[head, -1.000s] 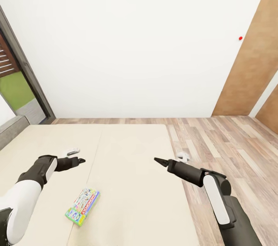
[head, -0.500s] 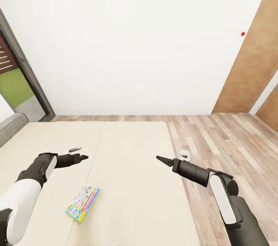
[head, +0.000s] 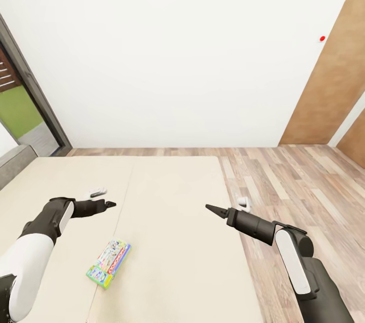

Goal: Put all the toys in the child's room - the three board games (two on the bed and one on the table), the two jigsaw puzzles on the table, and the tennis ball on the table - inside the toy box on the table in the child's room.

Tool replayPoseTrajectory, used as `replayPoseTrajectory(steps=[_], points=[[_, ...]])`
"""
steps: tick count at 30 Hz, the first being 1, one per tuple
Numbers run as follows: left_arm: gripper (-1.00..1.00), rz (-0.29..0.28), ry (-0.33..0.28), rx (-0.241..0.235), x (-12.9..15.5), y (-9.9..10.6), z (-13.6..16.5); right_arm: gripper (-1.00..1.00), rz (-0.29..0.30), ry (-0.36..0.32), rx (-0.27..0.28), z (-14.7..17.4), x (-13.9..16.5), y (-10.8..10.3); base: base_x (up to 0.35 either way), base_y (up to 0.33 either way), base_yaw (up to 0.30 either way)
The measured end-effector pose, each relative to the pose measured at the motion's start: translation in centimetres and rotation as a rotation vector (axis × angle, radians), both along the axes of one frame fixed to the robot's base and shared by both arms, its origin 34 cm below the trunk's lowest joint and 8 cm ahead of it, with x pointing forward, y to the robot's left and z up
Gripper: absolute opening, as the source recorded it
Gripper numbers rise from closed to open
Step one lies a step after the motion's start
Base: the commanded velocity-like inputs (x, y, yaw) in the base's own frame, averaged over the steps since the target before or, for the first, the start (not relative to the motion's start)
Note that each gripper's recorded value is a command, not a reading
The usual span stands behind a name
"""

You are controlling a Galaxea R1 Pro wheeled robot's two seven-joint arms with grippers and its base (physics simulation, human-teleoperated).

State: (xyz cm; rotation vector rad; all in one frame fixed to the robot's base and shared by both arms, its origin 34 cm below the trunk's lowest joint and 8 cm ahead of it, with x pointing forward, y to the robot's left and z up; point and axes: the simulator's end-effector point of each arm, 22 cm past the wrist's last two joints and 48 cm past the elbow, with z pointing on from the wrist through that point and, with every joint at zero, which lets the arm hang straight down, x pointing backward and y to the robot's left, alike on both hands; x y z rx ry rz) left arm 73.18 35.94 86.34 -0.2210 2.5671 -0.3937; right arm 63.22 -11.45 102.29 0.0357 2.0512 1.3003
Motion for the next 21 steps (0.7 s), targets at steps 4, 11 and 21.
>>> replayPoseTrajectory(steps=[4,11,21], points=[[1.0,0.005,0.037,-0.009,-0.6,-0.1,-0.6,1.0,0.0,0.006,0.0,-0.3,0.0,0.0,0.0,0.0,0.0],[1.0,0.012,0.049,-0.005,-0.1,0.1,-0.7,1.0,-0.001,0.017,0.0,-0.9,0.0,-0.1,0.0,0.0,0.0],[1.0,0.039,0.068,0.052,-0.2,1.3,-2.1,1.0,-0.001,0.036,0.0,-1.9,0.0,-0.1,0.0,0.0,0.0]])
